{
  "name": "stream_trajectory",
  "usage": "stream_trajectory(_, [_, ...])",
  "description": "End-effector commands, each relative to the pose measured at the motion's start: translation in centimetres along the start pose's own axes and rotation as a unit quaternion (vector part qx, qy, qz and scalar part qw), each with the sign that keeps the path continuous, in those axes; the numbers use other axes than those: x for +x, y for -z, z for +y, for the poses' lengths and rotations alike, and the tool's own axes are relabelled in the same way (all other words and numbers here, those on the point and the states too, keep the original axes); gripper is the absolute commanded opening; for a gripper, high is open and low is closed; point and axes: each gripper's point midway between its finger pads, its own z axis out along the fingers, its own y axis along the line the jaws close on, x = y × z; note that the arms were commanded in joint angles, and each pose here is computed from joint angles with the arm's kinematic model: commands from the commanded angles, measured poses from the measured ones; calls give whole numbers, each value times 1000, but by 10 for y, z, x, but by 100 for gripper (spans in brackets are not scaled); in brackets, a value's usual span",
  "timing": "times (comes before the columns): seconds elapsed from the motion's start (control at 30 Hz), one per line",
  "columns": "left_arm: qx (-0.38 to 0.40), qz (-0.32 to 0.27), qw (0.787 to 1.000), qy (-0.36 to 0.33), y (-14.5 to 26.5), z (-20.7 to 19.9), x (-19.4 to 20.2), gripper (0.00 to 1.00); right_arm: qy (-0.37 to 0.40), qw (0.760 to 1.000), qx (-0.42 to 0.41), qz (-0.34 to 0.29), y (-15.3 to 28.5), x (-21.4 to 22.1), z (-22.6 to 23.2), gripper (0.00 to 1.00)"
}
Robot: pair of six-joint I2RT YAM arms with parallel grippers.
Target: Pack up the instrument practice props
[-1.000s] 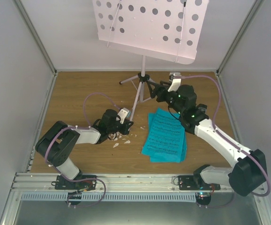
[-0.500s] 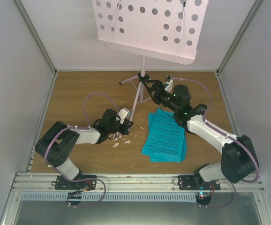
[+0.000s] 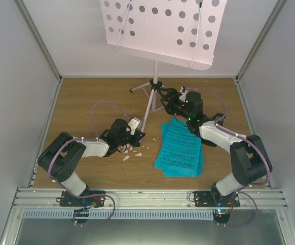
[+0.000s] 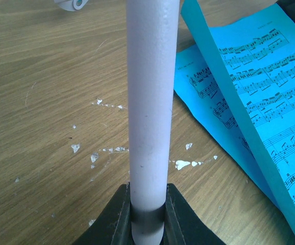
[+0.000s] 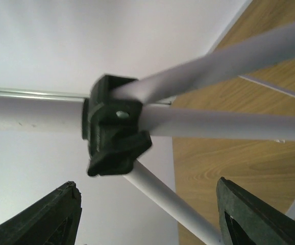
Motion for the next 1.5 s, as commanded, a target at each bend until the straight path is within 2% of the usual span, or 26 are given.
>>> stream_trajectory(0.0, [9,-42,999,-1,8,-6,-24,0,12,999,-26,-29,-2,-22,24,73])
stream_trajectory(0.27, [9,-42,999,2,8,-6,-25,4,10,999,-26,-21,-10,-28,24,73])
stream_trajectory(0.43, [8,-41,999,2,8,-6,-24,13,10,1000,-29,-3,-20,-26,23,67])
stream_trajectory(0.5, [7,-41,999,2,8,-5,-25,18,9,1000,-30,1,-23,-26,22,61])
stream_trajectory(0.67, [7,-41,999,2,8,-5,-25,25,7,999,-31,8,-27,-24,19,43])
stream_trajectory(0.87, [7,-42,999,1,8,-6,-26,27,15,1000,-22,0,-25,-27,18,26])
stream_trajectory(1.23, [7,-40,999,2,7,-5,-25,27,74,997,1,-32,-17,-38,23,9])
stream_trajectory(1.37, [9,-39,999,3,7,-6,-24,27,134,988,28,-66,-9,-50,29,3])
stream_trajectory(1.47, [9,-39,999,3,7,-6,-24,27,199,973,56,-102,0,-60,27,2])
